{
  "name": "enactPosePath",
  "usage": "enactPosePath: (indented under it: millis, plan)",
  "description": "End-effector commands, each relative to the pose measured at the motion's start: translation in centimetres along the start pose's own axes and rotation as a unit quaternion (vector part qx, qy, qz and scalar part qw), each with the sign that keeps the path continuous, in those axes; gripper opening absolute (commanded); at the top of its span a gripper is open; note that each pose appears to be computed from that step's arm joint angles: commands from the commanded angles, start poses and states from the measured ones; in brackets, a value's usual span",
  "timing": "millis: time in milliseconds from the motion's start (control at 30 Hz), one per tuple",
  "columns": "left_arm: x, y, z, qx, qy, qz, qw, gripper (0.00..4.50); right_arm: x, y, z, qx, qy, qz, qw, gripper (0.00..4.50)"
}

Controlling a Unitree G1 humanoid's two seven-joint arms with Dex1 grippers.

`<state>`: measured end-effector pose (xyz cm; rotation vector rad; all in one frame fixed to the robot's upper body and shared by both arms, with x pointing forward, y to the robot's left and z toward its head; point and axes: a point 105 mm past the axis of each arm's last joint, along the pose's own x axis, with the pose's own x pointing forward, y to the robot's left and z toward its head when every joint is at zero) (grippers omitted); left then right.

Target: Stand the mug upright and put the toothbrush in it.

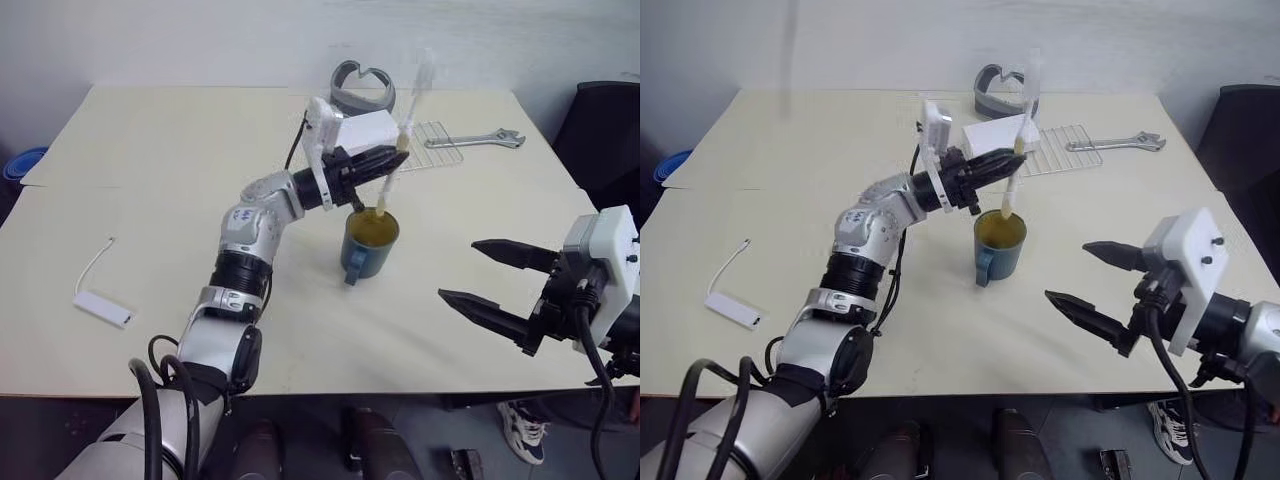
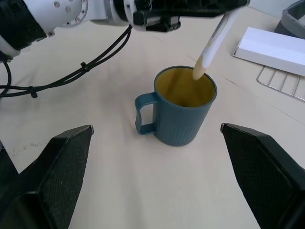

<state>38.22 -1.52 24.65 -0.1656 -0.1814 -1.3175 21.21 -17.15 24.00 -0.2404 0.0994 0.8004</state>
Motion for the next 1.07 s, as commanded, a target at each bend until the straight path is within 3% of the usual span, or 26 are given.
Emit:
enactPosePath:
  millis: [33,100,367,467,600,700,767,967,1067]
  plan:
    - [0.3,-0.8,-1.6,0.018,0.033,-0.016,0.999,0.15,-0.4,-0.1,1.3,-0.014,-0.03,-0.014,0.999,4.48]
    - [0.0,-1.1,-2.4,0.022,0.048,-0.024,0.998,0.15,-0.4,-0.1,1.2,-0.014,-0.03,-0.015,0.999,4.48]
    - [-1.6,-1.8,-2.6,0.02,0.067,-0.041,0.997,2.52,-0.4,-0.7,0.8,-0.014,-0.019,-0.021,0.999,4.5]
    - [-3.2,-1.3,-1.3,0.025,0.065,-0.028,0.997,3.4,-0.4,-1.0,0.7,-0.014,-0.017,-0.02,1.0,4.5]
    - [-6.1,-1.1,3.3,0.049,0.052,-0.017,0.997,4.49,-0.6,-1.8,0.4,-0.013,-0.007,-0.017,1.0,4.5]
    - [-10.5,-2.1,8.3,0.11,0.081,-0.036,0.99,4.49,-0.9,-3.0,-0.1,-0.013,0.011,-0.011,1.0,4.5]
    - [-12.3,-2.4,9.2,0.123,0.111,-0.038,0.985,4.49,-1.1,-3.6,-0.4,-0.011,0.019,-0.008,1.0,4.5]
    - [-20.4,-3.4,7.0,0.152,0.303,-0.051,0.939,4.49,-1.2,-4.8,-1.9,-0.003,0.049,0.013,0.999,4.5]
    - [-22.1,-3.4,5.8,0.156,0.344,-0.04,0.925,4.49,-0.8,-5.2,-2.2,0.001,0.046,0.017,0.999,4.5]
